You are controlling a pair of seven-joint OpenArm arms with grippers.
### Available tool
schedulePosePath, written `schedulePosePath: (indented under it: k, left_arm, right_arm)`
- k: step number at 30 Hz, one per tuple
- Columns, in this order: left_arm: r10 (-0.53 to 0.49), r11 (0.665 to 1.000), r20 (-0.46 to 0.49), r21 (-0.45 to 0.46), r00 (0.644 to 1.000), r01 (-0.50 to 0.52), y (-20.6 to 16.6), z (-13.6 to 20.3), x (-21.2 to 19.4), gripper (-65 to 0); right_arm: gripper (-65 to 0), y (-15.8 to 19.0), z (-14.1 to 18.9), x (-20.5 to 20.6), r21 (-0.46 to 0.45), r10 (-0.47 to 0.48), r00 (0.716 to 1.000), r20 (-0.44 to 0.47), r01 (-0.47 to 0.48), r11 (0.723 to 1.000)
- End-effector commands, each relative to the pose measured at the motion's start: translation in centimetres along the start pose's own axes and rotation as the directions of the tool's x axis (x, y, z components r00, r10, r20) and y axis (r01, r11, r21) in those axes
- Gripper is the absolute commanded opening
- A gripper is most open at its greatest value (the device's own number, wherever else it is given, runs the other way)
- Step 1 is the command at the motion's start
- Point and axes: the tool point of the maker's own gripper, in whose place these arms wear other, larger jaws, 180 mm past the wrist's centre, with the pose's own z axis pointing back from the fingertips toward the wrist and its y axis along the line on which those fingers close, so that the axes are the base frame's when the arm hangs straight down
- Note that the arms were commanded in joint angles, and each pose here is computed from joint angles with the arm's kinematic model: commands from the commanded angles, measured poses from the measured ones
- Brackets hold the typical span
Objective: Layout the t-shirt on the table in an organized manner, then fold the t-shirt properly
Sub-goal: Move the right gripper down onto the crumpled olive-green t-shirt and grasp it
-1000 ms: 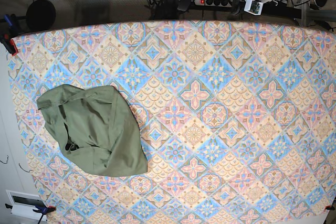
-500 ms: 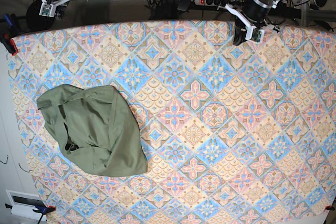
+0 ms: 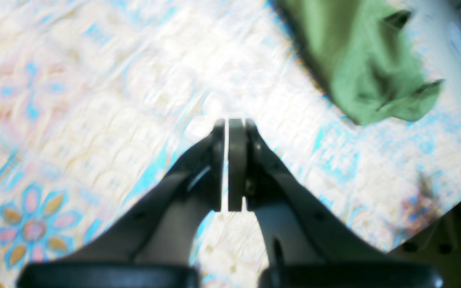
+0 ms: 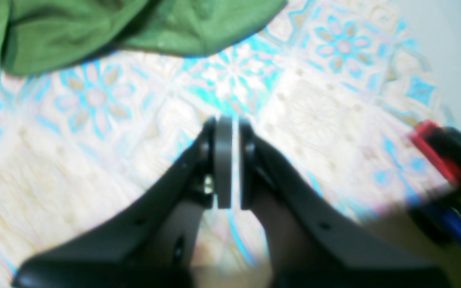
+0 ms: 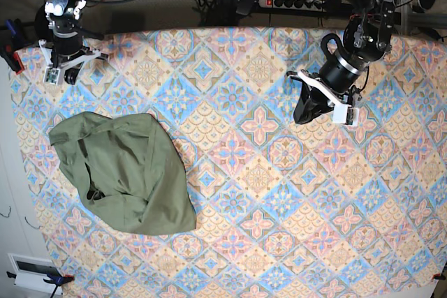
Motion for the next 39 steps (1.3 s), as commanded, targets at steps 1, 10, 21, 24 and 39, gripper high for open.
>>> schedulePosePath:
  k: [1, 10, 21, 24, 39]
  left_arm:
    - [-0.016, 1.0, 0.032, -0.009, 0.999, 0.016, -0.2, 0.1, 1.1, -64.7]
    - [-0.02, 1.0, 0.028, -0.002, 0.999, 0.02, 0.3, -0.2, 1.3, -48.3]
    - [-0.018, 1.0, 0.018, 0.001, 1.0, 0.018, 0.4, -0.2, 0.9, -47.3]
    - [-0.016, 1.0, 0.017, 0.0, 1.0, 0.016, 0.4, -0.2, 0.9, -47.3]
    - [-0.014, 1.0, -0.001, -0.022, 1.0, 0.014, -0.4, -0.4, 0.2, -47.3]
  right_arm:
    - [-59.5, 0.2, -0.4, 2.1, 0.005, -0.006, 0.999, 0.046, 0.006, 1.0]
    - [-40.2, 3.2, -5.0, 8.5, 0.07, -0.086, 0.988, 0.127, 0.077, 0.995]
    - [-39.4, 3.4, -11.9, 7.7, 0.059, -0.184, 0.983, 0.013, 0.182, 0.981]
    - [-39.4, 3.4, -12.7, 7.0, 0.052, -0.197, 0.98, -0.017, 0.198, 0.979]
    - [-53.3, 1.6, -13.6, 4.4, 0.043, -0.288, 0.955, -0.072, 0.291, 0.956]
